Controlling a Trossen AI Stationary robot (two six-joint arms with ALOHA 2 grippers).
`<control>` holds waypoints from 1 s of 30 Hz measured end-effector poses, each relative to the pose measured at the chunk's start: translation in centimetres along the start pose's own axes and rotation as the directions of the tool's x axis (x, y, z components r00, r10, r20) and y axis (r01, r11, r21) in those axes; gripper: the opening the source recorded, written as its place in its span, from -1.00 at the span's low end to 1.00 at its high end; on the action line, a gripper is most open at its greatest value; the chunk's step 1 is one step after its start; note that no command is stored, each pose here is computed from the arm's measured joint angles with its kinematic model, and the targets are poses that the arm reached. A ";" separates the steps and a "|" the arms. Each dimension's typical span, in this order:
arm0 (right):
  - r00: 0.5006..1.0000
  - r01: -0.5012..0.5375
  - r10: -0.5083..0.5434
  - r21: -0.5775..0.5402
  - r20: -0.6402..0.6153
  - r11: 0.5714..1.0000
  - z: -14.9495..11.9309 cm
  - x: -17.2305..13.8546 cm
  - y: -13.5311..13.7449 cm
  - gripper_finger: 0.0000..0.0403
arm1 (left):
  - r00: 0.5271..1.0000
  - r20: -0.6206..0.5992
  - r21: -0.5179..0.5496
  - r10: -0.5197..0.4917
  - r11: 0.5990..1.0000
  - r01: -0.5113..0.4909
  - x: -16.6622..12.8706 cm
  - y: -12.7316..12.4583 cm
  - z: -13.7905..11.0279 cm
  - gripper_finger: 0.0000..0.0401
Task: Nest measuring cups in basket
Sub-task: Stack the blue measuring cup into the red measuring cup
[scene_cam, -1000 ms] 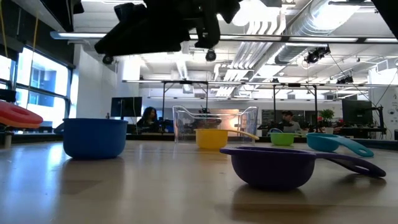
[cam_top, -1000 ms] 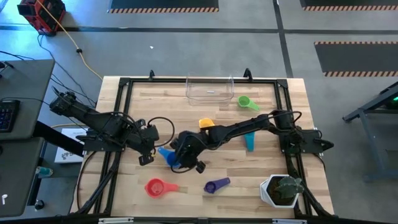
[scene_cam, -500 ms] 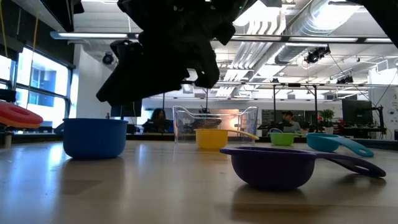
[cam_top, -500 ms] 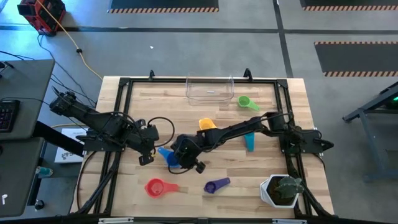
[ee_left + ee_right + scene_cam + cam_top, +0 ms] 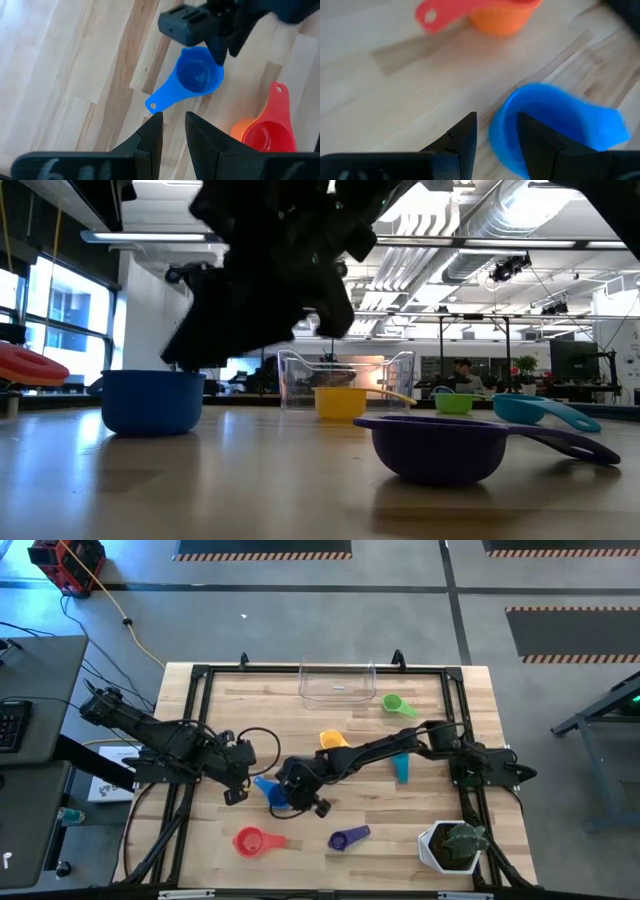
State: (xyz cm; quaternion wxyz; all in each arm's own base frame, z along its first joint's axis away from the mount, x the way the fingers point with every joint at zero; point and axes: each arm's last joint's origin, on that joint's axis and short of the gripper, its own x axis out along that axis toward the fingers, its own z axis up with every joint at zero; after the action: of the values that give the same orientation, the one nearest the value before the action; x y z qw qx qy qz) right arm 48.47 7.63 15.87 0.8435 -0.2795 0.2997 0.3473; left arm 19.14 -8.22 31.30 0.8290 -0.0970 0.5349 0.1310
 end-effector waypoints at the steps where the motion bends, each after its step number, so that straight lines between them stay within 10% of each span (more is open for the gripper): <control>1: 1.000 -0.008 0.008 0.005 -0.013 1.000 -0.3 0.3 0.1 -0.36 | 1.000 0.000 0.000 0.002 1.000 -0.002 0.0 0.0 0.0 -0.63; 30: 0.977 0.166 -0.153 0.077 -0.149 0.983 0.4 1.7 1.3 -0.87 | 1.000 -0.001 -0.034 -0.009 0.999 0.009 -0.1 -0.3 -0.3 -0.63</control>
State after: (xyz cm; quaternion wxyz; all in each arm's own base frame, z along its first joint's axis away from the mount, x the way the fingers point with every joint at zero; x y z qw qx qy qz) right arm 48.59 9.34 14.62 0.8568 -0.2887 0.3509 0.2439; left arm 18.95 -8.65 31.31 0.8276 -0.1136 0.5325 0.1365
